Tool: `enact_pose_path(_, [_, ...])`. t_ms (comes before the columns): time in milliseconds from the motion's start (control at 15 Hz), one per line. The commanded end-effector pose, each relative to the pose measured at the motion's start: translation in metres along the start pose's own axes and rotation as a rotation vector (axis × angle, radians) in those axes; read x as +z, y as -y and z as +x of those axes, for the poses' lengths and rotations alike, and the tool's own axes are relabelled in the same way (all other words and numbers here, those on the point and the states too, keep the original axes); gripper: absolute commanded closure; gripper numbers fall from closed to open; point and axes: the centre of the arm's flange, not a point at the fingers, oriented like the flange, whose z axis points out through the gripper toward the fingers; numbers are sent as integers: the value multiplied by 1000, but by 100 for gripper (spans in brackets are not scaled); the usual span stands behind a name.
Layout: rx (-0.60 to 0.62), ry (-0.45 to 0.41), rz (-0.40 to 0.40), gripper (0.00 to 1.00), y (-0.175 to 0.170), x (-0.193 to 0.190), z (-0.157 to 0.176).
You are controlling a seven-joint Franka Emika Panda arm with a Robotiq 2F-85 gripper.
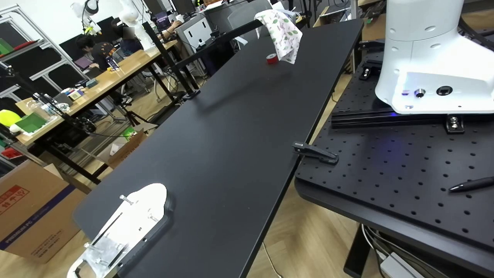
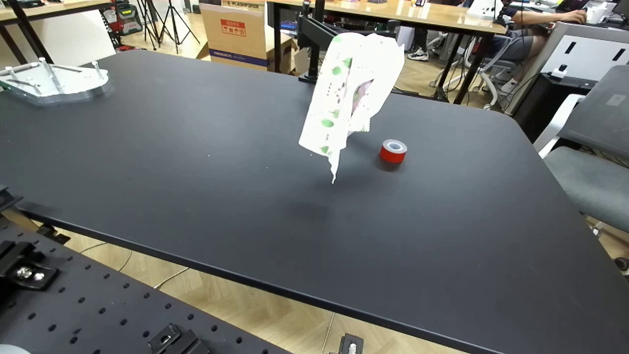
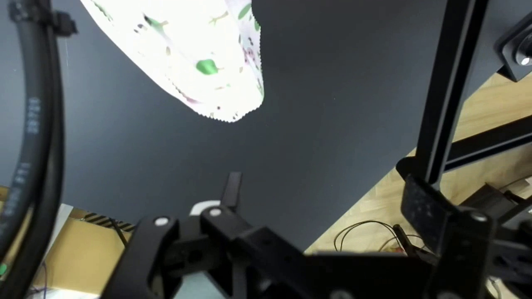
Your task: Hang the white cloth on the stand
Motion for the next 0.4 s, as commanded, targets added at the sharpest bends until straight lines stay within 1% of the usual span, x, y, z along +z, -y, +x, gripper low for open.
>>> enact_pose_path(0, [-15,-15,-12,0,7,-37,-8])
enact_pose_path(67, [-39,23,4,0,8,-47,-15])
enact_pose_path(133, [-30,-4,-2,0,5,-23,-4])
enact_pose_path(333, [-44,13,5,0,10,-40,-12])
